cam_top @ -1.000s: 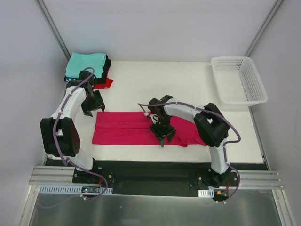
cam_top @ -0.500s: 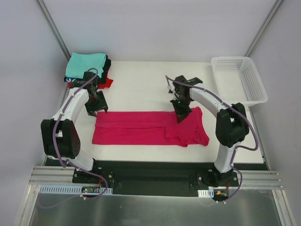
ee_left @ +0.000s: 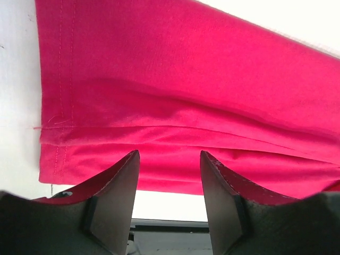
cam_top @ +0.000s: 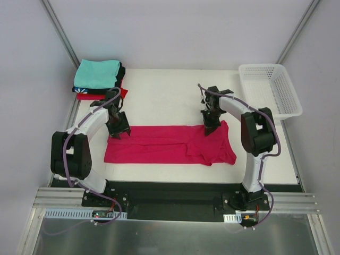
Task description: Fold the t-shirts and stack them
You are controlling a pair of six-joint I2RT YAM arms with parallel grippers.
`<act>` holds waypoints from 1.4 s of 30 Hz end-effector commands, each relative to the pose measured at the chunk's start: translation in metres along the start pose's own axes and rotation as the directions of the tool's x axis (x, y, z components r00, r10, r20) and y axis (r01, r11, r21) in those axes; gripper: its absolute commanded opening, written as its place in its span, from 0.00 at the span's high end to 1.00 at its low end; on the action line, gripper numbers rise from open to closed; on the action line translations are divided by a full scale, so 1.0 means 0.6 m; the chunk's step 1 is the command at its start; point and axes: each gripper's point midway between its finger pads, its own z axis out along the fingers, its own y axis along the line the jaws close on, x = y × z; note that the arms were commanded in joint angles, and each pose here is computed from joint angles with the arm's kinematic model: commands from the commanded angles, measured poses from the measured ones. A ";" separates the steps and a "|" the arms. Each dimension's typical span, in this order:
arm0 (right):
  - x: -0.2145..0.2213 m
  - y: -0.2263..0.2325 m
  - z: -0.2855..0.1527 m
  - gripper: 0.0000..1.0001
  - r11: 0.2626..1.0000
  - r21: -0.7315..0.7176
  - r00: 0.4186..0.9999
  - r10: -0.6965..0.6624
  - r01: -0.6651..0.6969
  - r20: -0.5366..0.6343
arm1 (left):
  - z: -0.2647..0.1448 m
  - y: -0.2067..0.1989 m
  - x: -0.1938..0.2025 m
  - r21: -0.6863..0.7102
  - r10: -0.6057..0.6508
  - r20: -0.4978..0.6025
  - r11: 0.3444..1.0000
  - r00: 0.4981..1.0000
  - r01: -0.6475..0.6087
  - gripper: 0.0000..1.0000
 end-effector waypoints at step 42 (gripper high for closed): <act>-0.007 -0.126 -0.078 0.81 0.965 0.151 0.971 0.193 -0.213 0.139 | 0.061 -0.027 0.028 -0.142 0.052 -0.015 0.988 0.999 -0.054 0.58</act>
